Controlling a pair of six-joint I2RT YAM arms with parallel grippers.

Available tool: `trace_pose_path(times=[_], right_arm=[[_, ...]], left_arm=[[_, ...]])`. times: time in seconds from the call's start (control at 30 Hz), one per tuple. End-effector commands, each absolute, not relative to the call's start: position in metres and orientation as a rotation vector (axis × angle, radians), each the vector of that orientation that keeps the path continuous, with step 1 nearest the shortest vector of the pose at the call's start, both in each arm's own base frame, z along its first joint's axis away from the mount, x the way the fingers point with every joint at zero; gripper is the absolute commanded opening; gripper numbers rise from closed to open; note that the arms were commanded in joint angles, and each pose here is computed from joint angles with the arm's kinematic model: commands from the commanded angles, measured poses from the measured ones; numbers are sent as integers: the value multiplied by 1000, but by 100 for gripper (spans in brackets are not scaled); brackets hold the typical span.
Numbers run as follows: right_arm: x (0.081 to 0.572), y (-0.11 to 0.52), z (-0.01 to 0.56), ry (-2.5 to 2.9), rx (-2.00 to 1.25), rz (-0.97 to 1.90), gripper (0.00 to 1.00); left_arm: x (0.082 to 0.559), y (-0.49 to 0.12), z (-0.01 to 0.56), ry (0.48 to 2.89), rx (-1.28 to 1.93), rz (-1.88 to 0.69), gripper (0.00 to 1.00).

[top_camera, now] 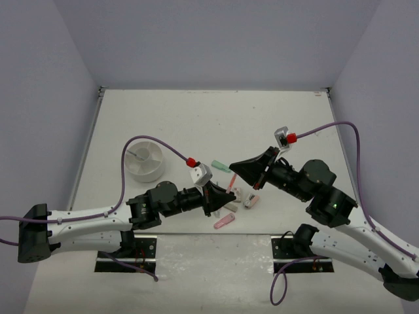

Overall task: Sort the stationery into containers
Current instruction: Close the pen cap on the pen.

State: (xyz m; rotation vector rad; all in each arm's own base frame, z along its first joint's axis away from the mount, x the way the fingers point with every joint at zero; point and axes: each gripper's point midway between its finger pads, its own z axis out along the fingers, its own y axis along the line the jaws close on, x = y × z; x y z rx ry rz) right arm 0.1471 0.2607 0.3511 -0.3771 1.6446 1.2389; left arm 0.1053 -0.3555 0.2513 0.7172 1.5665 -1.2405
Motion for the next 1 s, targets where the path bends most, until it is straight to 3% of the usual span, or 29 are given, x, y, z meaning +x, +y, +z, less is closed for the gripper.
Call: trace_pose_path(times=[0.0, 0.37, 0.6, 0.97], right_arm=[[143, 264, 349, 1637, -398, 1263, 5], [144, 267, 340, 1654, -404, 1260, 12], [147, 268, 329, 1680, -398, 1246, 0], [138, 280, 309, 1717, -436, 1324, 0]], left_arm=[[115, -358, 290, 1492, 659, -1239, 0], [116, -359, 301, 1475, 648, -1242, 0], [116, -356, 308, 1454, 639, -1245, 0], [122, -349, 330, 1391, 592, -1225, 0]])
